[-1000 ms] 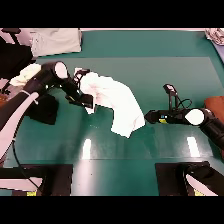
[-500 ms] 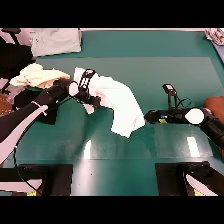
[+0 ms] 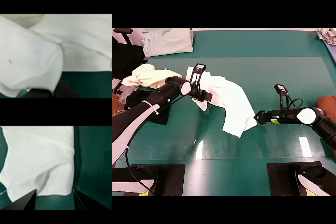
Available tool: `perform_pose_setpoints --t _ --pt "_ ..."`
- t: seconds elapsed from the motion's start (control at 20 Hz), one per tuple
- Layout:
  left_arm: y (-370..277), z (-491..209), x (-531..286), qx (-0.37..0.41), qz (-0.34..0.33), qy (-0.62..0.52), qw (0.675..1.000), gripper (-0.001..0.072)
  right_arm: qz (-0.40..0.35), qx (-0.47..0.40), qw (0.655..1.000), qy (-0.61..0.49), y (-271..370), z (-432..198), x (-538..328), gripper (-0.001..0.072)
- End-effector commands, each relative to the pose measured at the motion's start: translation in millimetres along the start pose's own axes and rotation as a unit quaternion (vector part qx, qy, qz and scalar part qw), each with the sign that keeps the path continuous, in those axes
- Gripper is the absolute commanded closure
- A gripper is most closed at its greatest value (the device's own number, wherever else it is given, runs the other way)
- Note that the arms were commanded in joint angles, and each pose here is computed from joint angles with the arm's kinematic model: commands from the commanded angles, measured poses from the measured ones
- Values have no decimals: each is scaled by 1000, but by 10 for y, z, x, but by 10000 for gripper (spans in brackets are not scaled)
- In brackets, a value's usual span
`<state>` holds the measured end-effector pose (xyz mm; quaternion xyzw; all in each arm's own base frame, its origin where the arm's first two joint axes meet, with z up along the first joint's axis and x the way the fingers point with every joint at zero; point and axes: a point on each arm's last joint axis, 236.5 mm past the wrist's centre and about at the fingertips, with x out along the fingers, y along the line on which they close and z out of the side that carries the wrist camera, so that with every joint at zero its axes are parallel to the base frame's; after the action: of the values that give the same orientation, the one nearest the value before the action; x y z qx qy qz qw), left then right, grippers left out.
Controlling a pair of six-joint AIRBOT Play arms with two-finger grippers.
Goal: Fold the shirts.
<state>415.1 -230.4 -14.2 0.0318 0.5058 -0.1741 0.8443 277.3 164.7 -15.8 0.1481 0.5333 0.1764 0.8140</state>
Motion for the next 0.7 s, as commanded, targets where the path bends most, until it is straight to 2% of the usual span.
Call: perform_pose_setpoints --t 0.0,0.05,0.2,0.4,0.65 --pt "11 -34 -314 5 10 31 999 679 20 15 1000 2 105 -10 1 188" --pt "9 -33 -408 5 10 31 999 680 44 8 999 0 256 -16 7 188" --pt "19 -137 -543 4 12 51 999 679 72 -96 991 -58 759 118 109 189" --pt "44 -267 -557 4 17 78 997 679 5 -235 972 -7 1095 116 640 190" --pt "59 -340 -571 20 19 94 995 680 -71 -235 969 -2 1209 480 1181 189"
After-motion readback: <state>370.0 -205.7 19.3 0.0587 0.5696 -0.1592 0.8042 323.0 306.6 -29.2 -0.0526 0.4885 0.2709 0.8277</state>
